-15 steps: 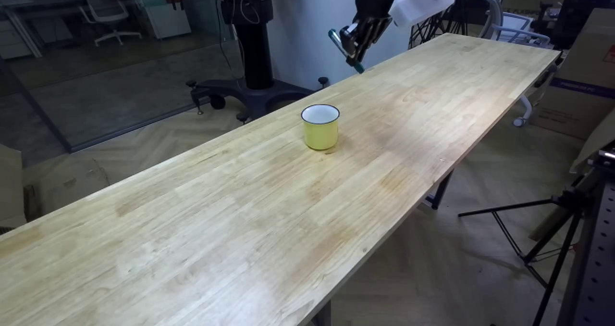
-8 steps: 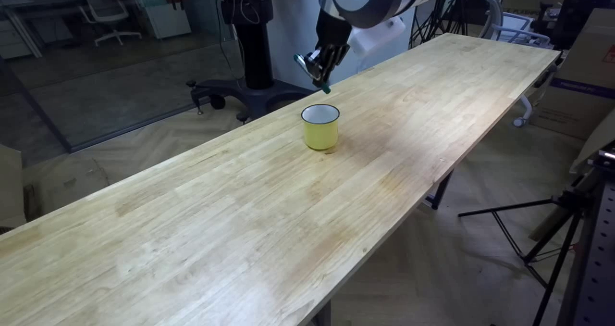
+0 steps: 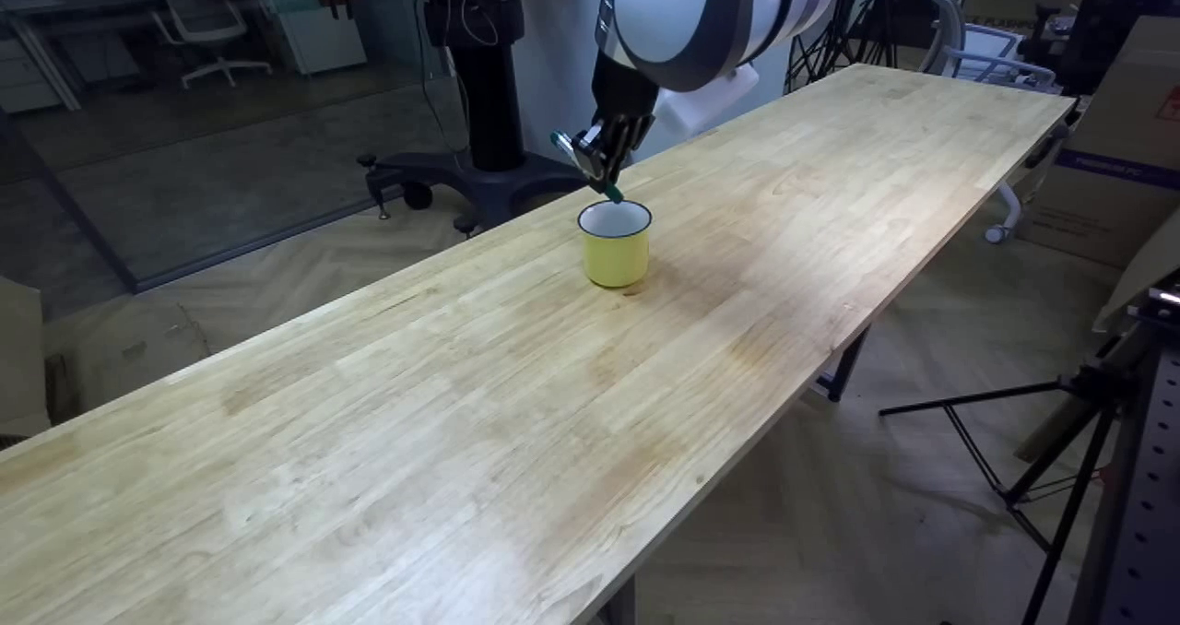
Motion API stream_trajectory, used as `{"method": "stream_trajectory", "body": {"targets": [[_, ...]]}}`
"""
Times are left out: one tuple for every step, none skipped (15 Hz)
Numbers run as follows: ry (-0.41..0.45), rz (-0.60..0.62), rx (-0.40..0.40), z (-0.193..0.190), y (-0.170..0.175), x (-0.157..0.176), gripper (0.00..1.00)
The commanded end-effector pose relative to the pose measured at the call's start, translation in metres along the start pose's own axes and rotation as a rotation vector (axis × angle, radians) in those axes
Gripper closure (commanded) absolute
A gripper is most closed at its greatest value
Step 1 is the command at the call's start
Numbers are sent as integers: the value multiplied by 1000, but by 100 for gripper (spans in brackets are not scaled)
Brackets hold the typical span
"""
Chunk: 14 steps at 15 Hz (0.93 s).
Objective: Pick up the marker from the table and put it in the cup
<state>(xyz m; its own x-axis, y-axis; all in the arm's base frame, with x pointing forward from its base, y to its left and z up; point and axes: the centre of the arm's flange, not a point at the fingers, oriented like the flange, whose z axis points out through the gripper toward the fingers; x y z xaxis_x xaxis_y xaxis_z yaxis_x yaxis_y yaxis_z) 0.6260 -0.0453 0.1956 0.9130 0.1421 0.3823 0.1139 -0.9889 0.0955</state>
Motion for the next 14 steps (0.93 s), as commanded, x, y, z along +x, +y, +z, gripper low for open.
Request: {"method": "stream_trajectory", "body": {"targets": [[1,-14,-1,6,5,8,95],[0,-16,0,7,5,8,95],[-8,-19,3,8,5,7,62],[-10,-19,4,9,5,6,53],[-11,-20,4,9,5,6,48],[-11,-20,4,10,5,5,41],[-11,-20,6,10,5,5,33],[-11,-20,6,10,5,5,27],[-10,-20,6,10,5,5,19],[-11,-18,12,9,5,5,13],[-18,-17,23,9,6,5,7],[-32,-11,41,8,6,5,1],[-63,-4,79,7,5,4,0],[-84,-5,103,7,3,2,0]]}}
